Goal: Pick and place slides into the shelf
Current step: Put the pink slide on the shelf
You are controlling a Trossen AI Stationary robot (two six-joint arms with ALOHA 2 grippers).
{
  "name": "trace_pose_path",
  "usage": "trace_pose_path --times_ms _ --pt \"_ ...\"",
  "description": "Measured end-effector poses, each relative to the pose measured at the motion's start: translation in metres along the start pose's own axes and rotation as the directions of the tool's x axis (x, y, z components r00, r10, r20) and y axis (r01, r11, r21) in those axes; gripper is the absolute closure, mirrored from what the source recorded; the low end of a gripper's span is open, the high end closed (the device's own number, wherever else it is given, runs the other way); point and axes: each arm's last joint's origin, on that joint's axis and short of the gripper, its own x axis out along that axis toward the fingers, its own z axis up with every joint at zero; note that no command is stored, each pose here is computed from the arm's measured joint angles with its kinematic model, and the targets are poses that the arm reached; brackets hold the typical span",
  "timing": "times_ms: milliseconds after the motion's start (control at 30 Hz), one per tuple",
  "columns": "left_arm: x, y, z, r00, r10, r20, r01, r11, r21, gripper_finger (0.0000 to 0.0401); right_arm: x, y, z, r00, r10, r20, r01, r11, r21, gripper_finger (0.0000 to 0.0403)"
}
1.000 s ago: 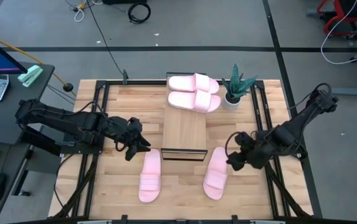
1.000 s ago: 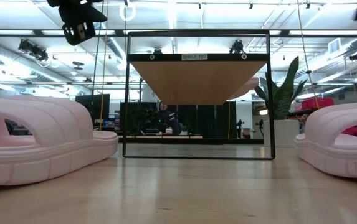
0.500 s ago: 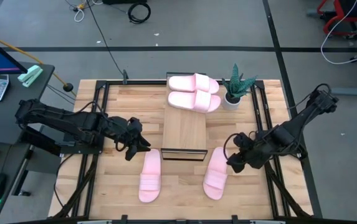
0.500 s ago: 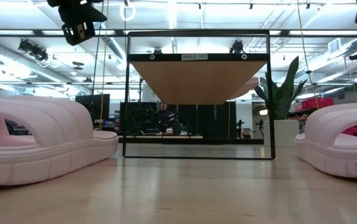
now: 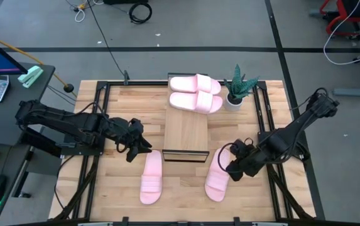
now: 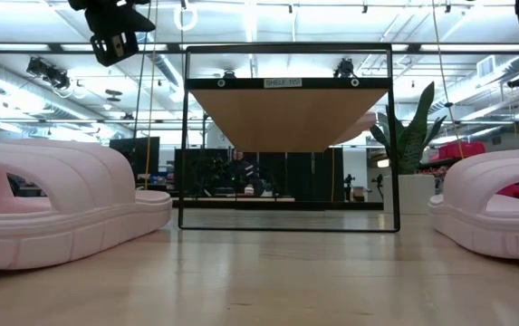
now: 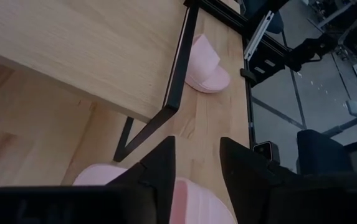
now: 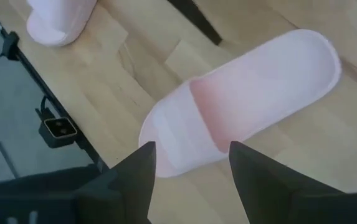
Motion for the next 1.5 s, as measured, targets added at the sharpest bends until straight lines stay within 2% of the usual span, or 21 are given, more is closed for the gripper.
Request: trace_pose_path --times_ms 233,467,900,1500 --pt "0.0 0.0 0.0 1.0 0.0 0.0 0.0 1.0 -0.003 0.0264 0.004 0.003 -0.002 0.999 0.002 -0.036 -0.004 0.998 -0.056 0.0196" --pt "0.0 0.0 0.0 1.0 0.0 0.0 0.0 1.0 -0.004 0.0273 0.025 -0.001 -0.008 0.99 0.104 -0.093 -0.107 0.994 -0.022 0.0214" --pt "0.0 0.0 0.0 1.0 0.0 0.0 0.0 1.0 -0.005 0.0268 0.05 -0.019 -0.015 0.987 0.117 -0.11 -0.118 0.993 -0.002 0.0218" --pt "0.0 0.0 0.0 1.0 0.007 0.004 -0.007 1.0 0.001 0.0269 0.055 -0.023 0.01 0.992 0.104 -0.071 -0.11 0.99 -0.083 0.0218"
